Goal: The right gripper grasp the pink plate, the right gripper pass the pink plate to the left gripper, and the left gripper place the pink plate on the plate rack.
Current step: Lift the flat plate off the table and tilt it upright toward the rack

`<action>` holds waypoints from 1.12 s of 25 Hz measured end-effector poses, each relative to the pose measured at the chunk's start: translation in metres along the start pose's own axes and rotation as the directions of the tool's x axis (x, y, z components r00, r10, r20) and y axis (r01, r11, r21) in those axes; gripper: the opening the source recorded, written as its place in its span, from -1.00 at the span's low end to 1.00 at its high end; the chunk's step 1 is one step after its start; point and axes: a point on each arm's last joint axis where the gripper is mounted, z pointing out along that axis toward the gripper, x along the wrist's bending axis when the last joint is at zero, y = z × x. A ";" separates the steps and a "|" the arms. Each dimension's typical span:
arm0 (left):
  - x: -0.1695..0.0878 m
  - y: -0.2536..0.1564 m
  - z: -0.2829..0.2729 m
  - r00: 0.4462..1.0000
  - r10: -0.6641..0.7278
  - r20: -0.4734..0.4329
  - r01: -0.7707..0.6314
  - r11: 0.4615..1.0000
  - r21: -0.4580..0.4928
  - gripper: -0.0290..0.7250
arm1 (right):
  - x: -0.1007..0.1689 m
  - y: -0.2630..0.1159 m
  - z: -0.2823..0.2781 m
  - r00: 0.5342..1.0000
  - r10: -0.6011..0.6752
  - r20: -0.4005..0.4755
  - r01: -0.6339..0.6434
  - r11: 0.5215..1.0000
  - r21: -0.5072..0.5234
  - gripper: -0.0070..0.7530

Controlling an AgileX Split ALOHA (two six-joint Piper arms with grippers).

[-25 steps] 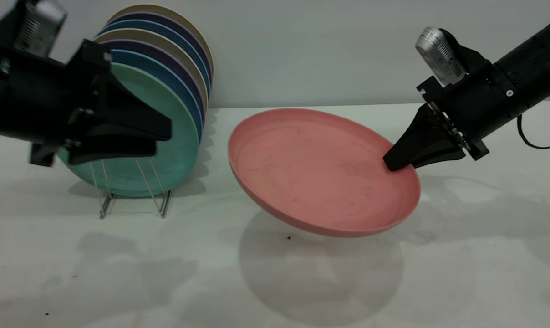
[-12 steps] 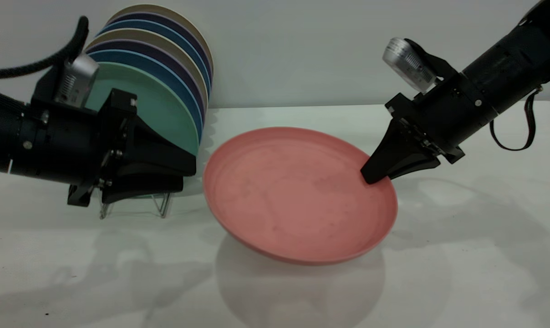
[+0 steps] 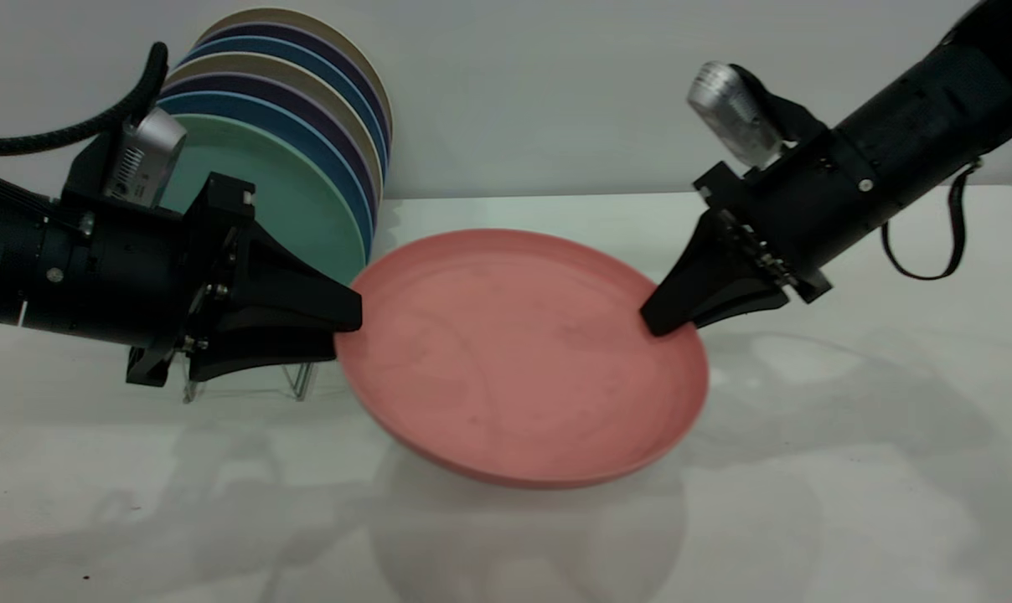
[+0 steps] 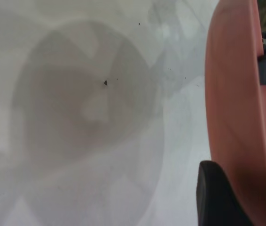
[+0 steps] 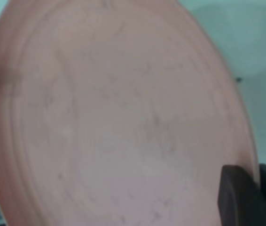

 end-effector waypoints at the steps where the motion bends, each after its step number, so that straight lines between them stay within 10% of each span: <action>1: 0.000 0.000 0.000 1.000 0.001 0.000 -0.001 1.000 0.000 -0.08 | 0.004 0.000 0.004 1.000 -0.008 -0.007 0.008 1.000 0.006 -0.94; 21: 0.001 0.000 0.000 1.000 -0.001 0.004 0.001 1.000 -0.002 -0.54 | 0.044 0.001 0.039 0.992 -0.105 -0.064 0.106 0.994 0.027 -0.92; 28: 0.001 -0.001 0.000 1.000 0.015 0.009 -0.015 1.000 0.013 -0.61 | 0.047 0.002 0.041 0.992 -0.095 -0.077 0.097 0.995 0.014 -0.37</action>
